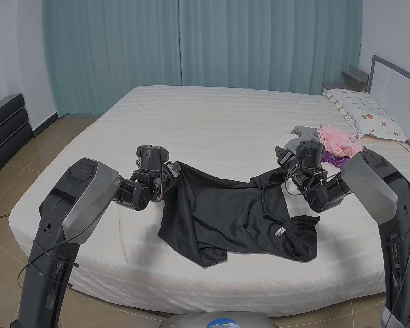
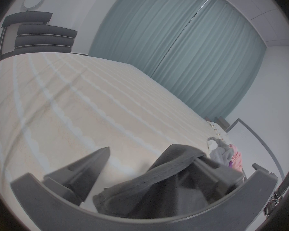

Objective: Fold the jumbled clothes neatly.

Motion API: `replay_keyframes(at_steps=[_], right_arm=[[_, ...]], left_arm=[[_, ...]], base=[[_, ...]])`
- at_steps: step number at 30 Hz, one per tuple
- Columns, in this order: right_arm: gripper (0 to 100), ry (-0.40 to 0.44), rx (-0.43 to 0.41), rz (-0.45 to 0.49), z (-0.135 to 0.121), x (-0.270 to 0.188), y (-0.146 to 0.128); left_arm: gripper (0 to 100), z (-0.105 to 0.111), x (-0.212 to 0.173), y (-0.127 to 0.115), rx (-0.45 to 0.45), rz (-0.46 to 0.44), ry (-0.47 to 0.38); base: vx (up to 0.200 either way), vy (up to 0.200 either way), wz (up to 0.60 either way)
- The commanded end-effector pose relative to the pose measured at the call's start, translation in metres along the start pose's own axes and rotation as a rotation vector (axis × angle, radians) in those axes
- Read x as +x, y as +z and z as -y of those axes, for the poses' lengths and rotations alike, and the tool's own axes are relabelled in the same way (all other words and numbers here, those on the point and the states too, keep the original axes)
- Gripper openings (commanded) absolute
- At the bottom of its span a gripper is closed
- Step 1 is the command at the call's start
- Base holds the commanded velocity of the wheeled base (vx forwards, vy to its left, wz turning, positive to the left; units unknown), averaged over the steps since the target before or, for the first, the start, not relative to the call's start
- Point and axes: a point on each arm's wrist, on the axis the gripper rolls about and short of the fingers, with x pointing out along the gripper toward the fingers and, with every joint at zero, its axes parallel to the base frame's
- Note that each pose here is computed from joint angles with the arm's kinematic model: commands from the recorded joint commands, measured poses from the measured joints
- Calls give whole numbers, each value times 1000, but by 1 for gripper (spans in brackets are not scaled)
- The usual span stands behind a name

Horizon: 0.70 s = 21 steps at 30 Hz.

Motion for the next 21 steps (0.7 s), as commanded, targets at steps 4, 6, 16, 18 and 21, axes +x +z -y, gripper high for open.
replay_keyframes(at_steps=[4,6,16,18,21], right_arm=[[100,-11,30,86,13,0,28],[100,-21,31,83,15,-7,37],[100,23,88,-78,26,-77,67],[100,27,101,-80,25,-84,72],[100,53,116,-146,26,-115,77]], left_arm=[[100,-15,-1,4,4,3,98],[100,-16,-8,16,-2,7,109],[100,-29,-85,43,-18,-151,41],[100,-31,-93,45,-21,-159,33],[100,-35,-120,51,-29,-149,9]], base=[[0,0,0],[0,0,0],[0,0,0],[0,0,0],[0,0,0]])
